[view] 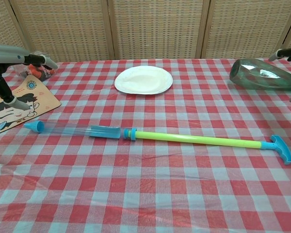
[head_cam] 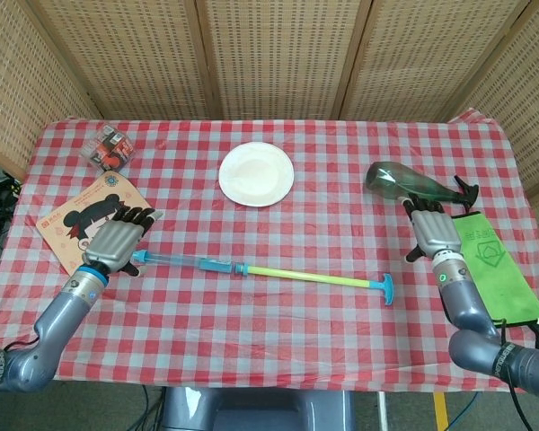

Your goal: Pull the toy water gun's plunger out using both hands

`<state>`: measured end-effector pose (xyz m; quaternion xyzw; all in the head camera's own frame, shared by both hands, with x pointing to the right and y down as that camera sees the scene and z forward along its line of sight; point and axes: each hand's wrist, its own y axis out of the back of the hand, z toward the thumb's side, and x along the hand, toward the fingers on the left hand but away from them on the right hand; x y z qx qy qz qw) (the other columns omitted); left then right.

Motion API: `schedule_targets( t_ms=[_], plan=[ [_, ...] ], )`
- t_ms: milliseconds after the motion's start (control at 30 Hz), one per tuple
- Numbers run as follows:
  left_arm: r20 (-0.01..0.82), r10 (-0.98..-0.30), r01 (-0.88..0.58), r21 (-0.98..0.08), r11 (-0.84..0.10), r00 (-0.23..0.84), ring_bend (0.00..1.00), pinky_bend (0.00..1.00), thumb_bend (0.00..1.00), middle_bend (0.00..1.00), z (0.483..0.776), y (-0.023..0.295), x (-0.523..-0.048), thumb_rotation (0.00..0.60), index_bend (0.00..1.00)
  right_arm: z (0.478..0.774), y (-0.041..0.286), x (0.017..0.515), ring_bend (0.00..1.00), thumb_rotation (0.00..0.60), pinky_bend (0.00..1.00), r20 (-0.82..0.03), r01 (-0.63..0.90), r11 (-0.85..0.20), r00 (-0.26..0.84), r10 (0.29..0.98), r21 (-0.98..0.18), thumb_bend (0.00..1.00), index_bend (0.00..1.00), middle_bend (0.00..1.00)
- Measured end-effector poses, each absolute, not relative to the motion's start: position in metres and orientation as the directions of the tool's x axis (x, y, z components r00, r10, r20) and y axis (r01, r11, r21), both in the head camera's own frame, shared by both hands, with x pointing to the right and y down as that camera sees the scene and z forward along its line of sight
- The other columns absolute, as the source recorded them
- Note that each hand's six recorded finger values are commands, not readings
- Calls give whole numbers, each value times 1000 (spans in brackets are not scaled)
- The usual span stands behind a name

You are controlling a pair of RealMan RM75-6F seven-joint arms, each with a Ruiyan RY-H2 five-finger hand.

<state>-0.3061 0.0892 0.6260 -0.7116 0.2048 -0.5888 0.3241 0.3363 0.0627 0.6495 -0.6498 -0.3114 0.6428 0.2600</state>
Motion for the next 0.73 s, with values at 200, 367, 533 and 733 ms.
schedule_targets(
  t_ms=[200,367,533,733],
  plan=[
    [585,-778,49,-805,-591,229,0,0,212,0,613,113,-334,600,0,632,85,339,0,600,0,-554,36,-556,60,831,-830,128,0,0],
    [504,-849,29,-862,-506,160,0,0,211,0,608,156,-374,600,0,620,130,355,0,600,0,-461,61,-469,108,881,-881,127,0,0],
    [485,-867,-19,-872,-490,111,0,0,212,0,611,199,-402,600,0,624,180,383,0,600,0,-458,119,-464,75,886,-878,127,0,0],
    [456,-885,-55,-885,-462,91,0,0,211,0,609,230,-421,600,0,626,213,394,0,600,0,-458,142,-467,92,884,-873,126,0,0]
  ],
)
